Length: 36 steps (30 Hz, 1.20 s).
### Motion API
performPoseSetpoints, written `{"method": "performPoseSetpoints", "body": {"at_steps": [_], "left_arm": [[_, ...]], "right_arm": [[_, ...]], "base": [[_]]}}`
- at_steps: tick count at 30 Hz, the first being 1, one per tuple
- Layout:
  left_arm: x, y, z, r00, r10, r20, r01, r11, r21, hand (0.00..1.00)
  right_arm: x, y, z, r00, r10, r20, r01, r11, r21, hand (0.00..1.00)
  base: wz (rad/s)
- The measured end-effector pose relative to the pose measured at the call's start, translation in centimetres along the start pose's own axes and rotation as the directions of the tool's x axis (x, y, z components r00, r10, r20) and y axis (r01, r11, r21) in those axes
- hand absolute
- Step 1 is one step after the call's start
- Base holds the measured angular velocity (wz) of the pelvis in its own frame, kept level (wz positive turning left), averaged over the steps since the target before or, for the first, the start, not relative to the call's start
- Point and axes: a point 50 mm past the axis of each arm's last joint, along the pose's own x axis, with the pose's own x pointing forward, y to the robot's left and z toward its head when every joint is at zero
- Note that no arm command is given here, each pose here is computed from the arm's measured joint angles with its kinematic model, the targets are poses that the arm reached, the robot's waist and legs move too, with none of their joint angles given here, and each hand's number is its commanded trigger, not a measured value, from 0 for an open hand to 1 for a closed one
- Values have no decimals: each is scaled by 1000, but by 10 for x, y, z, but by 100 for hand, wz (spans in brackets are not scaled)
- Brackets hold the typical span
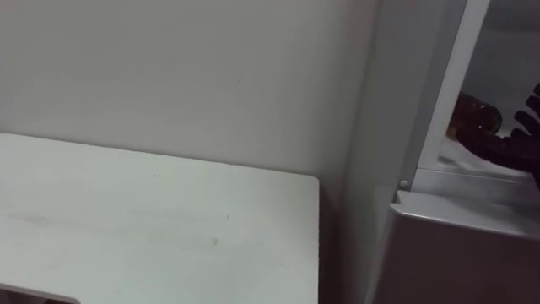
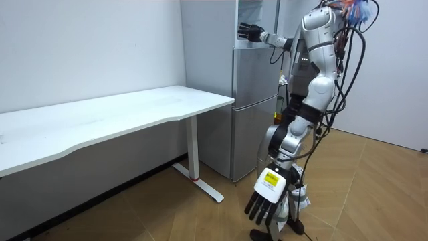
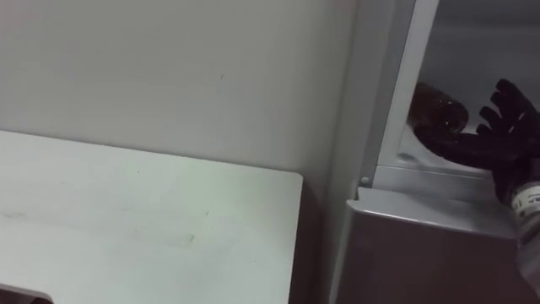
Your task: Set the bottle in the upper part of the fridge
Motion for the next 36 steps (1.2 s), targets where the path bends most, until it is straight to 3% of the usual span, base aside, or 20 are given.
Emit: {"method": "performPoseSetpoints", "body": {"at_steps": [3,8,12,17,23,31,36], "left_arm": [[0,-1,0,1000,0,0,0,1000,-7,0],[-1,-4,0,1000,-1,2,1,1000,-21,0],[-3,-13,0,1000,-14,3,14,999,-31,0],[-6,-27,-1,999,-46,6,46,997,-55,0],[-5,-29,0,999,-39,2,39,998,-54,0],[-3,-29,17,998,-17,66,22,997,-80,0],[-5,-39,19,998,-35,60,40,996,-85,0]], "right_arm": [[-4,8,0,1000,1,19,-1,999,35,0],[-22,19,1,996,27,91,-23,999,-39,0],[-51,27,1,989,60,137,-59,998,-13,0],[-69,40,5,977,92,192,-105,993,57,0],[-87,47,8,964,115,238,-147,982,122,0],[-102,57,14,930,203,306,-296,908,296,0],[-108,64,16,896,288,339,-424,783,455,0]], "base": [[-8],[-6],[-7],[-16],[-9],[-12],[-14]]}}
